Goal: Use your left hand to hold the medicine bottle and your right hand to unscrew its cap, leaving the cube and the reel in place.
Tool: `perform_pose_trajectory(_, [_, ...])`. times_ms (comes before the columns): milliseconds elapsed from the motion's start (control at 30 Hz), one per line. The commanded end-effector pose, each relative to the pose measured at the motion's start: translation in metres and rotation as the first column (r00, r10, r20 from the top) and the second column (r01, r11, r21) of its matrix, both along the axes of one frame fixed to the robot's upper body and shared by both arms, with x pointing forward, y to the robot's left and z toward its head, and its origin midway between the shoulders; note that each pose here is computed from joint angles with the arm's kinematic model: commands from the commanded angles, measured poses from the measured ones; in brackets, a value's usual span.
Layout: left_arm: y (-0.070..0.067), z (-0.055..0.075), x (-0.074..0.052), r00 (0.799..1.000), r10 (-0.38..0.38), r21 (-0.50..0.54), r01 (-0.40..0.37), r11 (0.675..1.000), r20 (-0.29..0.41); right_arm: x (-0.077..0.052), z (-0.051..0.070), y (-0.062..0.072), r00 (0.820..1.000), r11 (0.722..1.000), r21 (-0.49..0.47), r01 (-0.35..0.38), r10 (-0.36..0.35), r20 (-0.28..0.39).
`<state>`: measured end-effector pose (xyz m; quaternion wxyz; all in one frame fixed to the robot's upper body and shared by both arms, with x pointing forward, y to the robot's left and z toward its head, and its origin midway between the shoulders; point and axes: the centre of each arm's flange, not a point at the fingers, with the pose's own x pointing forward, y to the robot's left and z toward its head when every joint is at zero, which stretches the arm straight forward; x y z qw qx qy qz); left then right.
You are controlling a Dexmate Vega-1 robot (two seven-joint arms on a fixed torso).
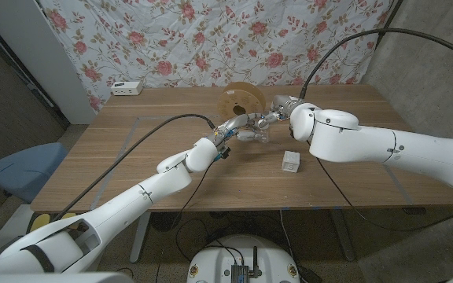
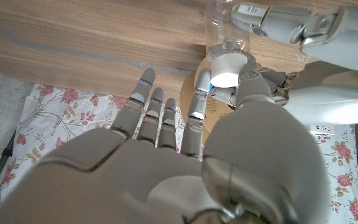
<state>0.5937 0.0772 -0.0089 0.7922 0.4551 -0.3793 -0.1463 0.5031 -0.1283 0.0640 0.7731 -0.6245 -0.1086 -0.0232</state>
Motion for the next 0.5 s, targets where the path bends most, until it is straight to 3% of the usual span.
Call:
perform_pose_trajectory(33, [-0.0005,0.0002,0.001,1.0,-0.001,0.002,0.001,1.0,-0.001,-0.0013,0.0009,-0.001,1.0,1.0,0.008,0.001,-0.001,0.02])
perform_pose_trajectory(500, [-0.0006,0.0015,0.003,1.0,-0.001,0.002,0.001,1.0,-0.001,0.0017,0.0021,-0.0018,1.0,1.0,0.003,0.001,-0.001,-0.015])
